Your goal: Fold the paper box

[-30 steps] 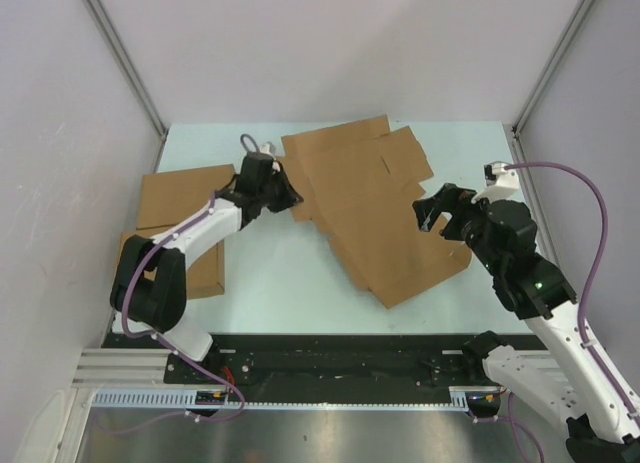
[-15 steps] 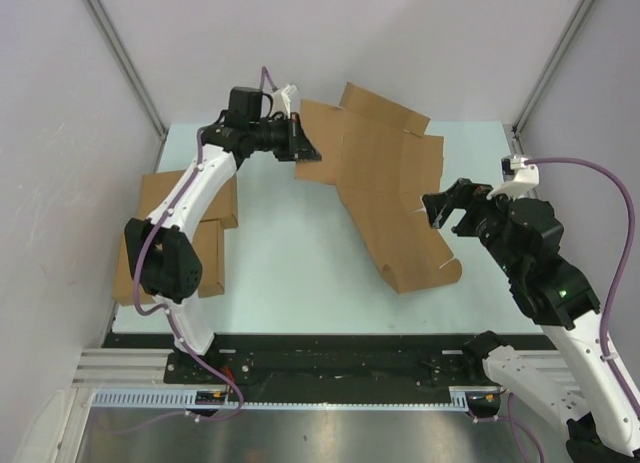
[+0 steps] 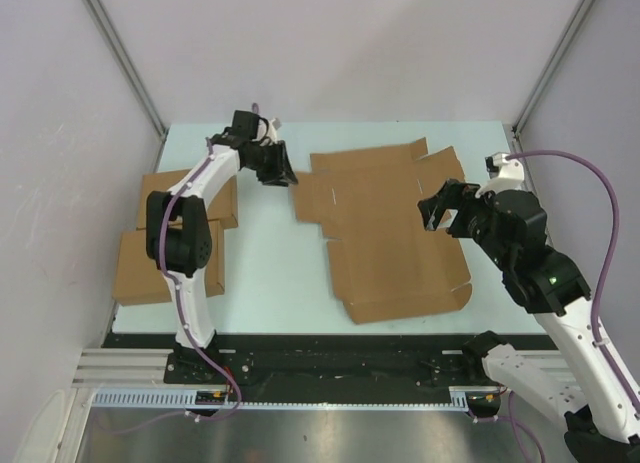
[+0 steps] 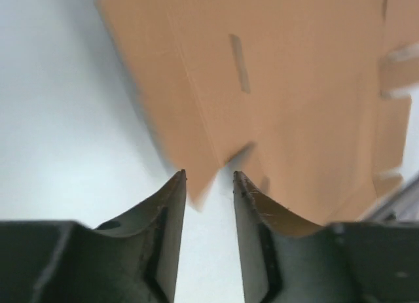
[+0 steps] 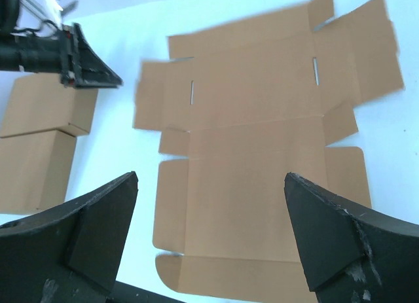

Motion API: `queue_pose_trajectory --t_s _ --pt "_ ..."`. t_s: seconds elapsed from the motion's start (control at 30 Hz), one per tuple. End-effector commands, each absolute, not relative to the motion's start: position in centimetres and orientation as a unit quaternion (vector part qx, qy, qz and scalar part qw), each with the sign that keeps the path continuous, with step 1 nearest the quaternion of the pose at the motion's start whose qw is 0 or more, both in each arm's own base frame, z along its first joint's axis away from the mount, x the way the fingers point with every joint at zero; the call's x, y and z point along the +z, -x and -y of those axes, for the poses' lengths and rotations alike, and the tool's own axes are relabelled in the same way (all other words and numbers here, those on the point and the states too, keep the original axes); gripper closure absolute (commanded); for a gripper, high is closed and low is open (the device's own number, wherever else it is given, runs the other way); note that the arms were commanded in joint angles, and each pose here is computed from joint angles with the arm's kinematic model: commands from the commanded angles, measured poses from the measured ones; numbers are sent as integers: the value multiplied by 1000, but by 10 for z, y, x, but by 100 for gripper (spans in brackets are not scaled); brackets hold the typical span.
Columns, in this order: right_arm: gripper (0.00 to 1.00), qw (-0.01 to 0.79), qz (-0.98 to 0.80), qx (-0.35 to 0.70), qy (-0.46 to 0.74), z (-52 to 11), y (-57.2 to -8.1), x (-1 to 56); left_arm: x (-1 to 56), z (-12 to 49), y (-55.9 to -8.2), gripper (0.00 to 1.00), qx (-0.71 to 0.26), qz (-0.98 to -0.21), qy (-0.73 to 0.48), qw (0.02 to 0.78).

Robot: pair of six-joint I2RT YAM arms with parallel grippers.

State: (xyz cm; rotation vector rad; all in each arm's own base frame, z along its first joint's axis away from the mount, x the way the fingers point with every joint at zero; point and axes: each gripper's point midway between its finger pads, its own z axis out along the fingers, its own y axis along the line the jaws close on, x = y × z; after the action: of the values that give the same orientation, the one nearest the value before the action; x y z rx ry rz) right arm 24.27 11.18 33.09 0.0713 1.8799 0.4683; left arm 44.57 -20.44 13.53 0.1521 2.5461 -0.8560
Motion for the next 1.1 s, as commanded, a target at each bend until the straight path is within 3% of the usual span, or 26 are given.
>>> queue_pose_trajectory --t_s 0.0,0.03,0.1,0.13,0.2,0.23,0.27,0.3,0.33,0.53,0.63,0.73,0.97,1.07 --pt "0 568 -799 193 -21 -112 -245 337 186 143 -496 56 -228 -911 36 342" --pt "0 567 -800 193 -22 -112 -246 336 196 138 -498 43 -217 -907 48 357" --pt "0 561 -805 190 -23 -115 -251 332 229 125 -498 35 -199 -889 69 407" --pt "0 559 -806 191 -24 -116 -252 330 221 123 -488 15 -198 -890 90 400" --pt "0 553 -811 190 -24 -119 -257 325 256 126 -472 12 -216 -858 103 454" --pt "0 551 -812 190 -23 -120 -258 323 222 128 -450 10 -216 -869 135 424" --pt "0 550 -813 189 -25 -121 -260 321 224 151 -437 1 -232 -861 123 436" --pt "0 547 -815 187 -22 -123 -263 317 236 151 -417 0 -222 -851 134 457" --pt "0 546 -817 187 -23 -124 -265 316 202 159 -392 0 -216 -865 148 429" --pt "0 543 -817 195 -22 -129 -267 314 139 225 -282 0 -293 -858 132 400" --pt "0 542 -817 196 -24 -130 -267 313 117 244 -267 0 -335 -851 119 386" --pt "0 540 -817 200 -25 -132 -266 312 89 255 -265 0 -305 -879 98 354" --pt "0 540 -819 192 -30 -126 -258 309 86 292 -268 0 -352 -867 49 348" --pt "0 537 -822 186 -33 -123 -255 305 75 306 -261 9 -366 -869 30 331"
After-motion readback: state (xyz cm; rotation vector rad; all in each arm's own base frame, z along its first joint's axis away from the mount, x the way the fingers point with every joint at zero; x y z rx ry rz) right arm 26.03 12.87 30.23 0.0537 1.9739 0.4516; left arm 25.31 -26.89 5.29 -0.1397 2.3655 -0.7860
